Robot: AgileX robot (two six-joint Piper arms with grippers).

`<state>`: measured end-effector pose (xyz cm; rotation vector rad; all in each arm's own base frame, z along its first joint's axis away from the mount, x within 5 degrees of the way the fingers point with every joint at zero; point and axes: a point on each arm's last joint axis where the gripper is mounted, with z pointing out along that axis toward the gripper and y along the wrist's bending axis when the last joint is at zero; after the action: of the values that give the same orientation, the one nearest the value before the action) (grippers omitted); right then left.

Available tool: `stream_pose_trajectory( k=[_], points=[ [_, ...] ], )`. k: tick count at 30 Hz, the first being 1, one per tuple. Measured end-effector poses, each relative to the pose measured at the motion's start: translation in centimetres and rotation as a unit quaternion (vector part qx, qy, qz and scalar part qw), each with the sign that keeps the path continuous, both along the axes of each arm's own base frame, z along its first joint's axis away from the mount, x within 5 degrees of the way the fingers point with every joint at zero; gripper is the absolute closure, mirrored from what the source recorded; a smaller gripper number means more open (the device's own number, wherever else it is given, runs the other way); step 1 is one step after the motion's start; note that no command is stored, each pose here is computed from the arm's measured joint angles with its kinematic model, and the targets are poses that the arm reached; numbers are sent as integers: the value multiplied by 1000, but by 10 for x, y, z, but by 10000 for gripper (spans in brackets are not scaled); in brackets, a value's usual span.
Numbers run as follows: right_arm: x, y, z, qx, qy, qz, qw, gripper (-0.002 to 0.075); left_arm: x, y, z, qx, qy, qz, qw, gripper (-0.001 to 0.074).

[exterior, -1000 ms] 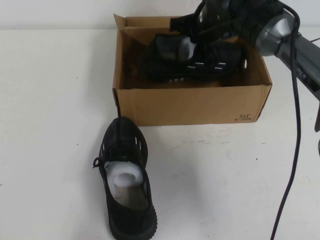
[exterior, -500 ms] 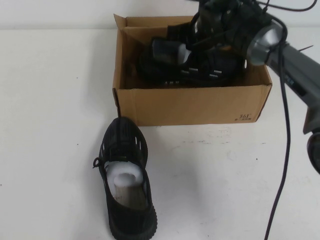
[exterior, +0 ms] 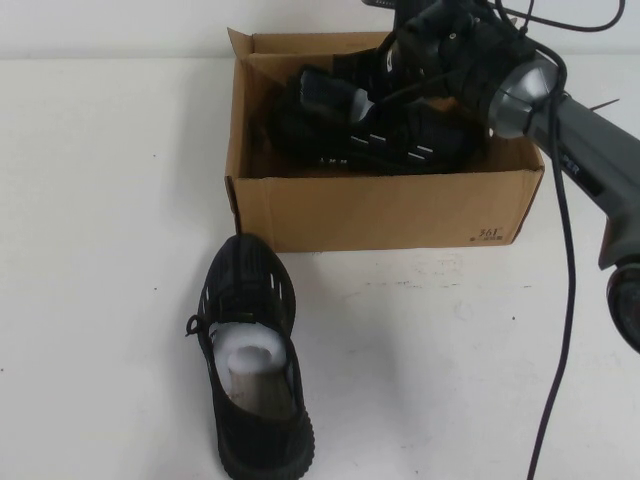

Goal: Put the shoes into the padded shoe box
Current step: Place the shoe in the shoe box

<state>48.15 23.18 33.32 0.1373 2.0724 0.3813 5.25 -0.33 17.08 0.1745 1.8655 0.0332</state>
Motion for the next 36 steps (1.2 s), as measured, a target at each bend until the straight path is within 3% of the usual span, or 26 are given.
stream_pose_trajectory(
  k=[22, 25, 31, 36],
  points=[
    [12, 3, -21, -78, -29, 27, 996, 729, 0, 0, 0, 0, 0, 0, 1000, 739],
    [12, 3, -20, -86, -31, 32, 995, 662, 0, 0, 0, 0, 0, 0, 1000, 739],
    [8, 2, -11, -86, -37, 34, 995, 352, 0, 0, 0, 0, 0, 0, 1000, 739],
    [-5, -1, 10, -93, -27, 30, 995, 337, 0, 0, 0, 0, 0, 0, 1000, 739]
  ],
)
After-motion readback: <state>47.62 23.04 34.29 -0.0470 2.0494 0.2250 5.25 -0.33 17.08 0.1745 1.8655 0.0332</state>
